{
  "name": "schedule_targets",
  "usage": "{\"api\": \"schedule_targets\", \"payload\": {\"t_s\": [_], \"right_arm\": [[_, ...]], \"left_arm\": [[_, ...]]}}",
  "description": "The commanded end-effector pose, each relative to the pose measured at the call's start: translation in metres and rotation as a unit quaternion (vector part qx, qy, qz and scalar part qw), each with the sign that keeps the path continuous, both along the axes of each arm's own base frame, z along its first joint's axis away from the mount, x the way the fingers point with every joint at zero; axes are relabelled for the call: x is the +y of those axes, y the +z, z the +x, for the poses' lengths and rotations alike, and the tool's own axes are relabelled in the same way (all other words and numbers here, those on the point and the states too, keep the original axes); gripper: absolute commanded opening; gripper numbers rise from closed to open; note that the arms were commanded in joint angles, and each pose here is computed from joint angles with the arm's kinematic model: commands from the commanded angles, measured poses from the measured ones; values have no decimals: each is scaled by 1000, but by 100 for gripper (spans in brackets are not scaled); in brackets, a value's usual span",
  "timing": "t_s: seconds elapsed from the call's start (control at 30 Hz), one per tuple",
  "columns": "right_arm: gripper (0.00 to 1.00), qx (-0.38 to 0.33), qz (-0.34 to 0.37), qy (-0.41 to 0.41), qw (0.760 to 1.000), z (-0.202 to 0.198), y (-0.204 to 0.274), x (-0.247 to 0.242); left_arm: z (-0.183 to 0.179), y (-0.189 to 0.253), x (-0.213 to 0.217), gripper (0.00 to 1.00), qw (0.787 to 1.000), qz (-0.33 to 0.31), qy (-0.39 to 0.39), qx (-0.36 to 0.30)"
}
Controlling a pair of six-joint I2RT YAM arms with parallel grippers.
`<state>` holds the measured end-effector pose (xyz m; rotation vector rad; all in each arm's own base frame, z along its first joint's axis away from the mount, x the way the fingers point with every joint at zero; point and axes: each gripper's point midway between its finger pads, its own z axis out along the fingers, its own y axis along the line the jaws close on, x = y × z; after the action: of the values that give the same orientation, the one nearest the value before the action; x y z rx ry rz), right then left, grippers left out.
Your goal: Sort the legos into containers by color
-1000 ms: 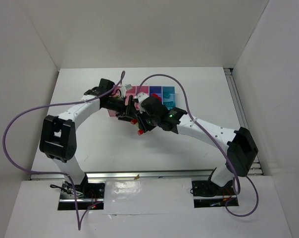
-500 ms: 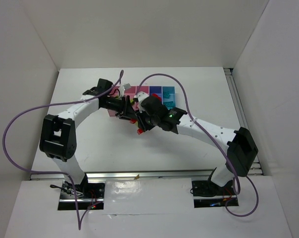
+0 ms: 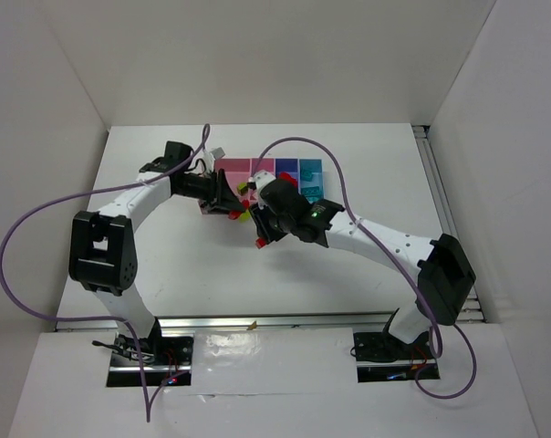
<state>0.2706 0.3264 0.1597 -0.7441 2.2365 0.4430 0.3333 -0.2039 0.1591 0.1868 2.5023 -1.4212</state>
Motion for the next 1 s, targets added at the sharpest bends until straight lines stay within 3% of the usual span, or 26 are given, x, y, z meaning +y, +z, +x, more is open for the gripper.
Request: {"api": "schedule_targets", "payload": {"t_s": [0.0, 0.2, 0.4, 0.57, 0.7, 0.73, 0.83, 0.97], "right_arm": [[18, -14, 5, -9, 1000, -3, 11, -6], [18, -13, -6, -27, 1000, 4, 3, -11], [18, 51, -68, -47, 995, 10, -52, -22], [23, 81, -65, -54, 993, 17, -80, -21], [37, 86, -64, -56, 993, 20, -88, -21], [53, 88, -62, -53, 993, 19, -88, -20], [69, 87, -65, -50, 993, 19, -86, -20], [73, 59, -42, -60, 996, 36, -51, -14]], "left_arm": [[17, 22, 1, 0, 999, 4, 13, -40], [28, 20, 7, 0, 998, 36, 34, -45], [46, 24, 37, 0, 987, 105, 105, -62], [49, 44, 46, 0, 986, 93, 111, -80], [43, 50, 45, 0, 991, 64, 99, -70], [43, 55, 43, 0, 991, 57, 95, -74], [44, 59, 42, 0, 991, 52, 92, -78], [46, 63, 44, 0, 991, 48, 94, -82]]}}
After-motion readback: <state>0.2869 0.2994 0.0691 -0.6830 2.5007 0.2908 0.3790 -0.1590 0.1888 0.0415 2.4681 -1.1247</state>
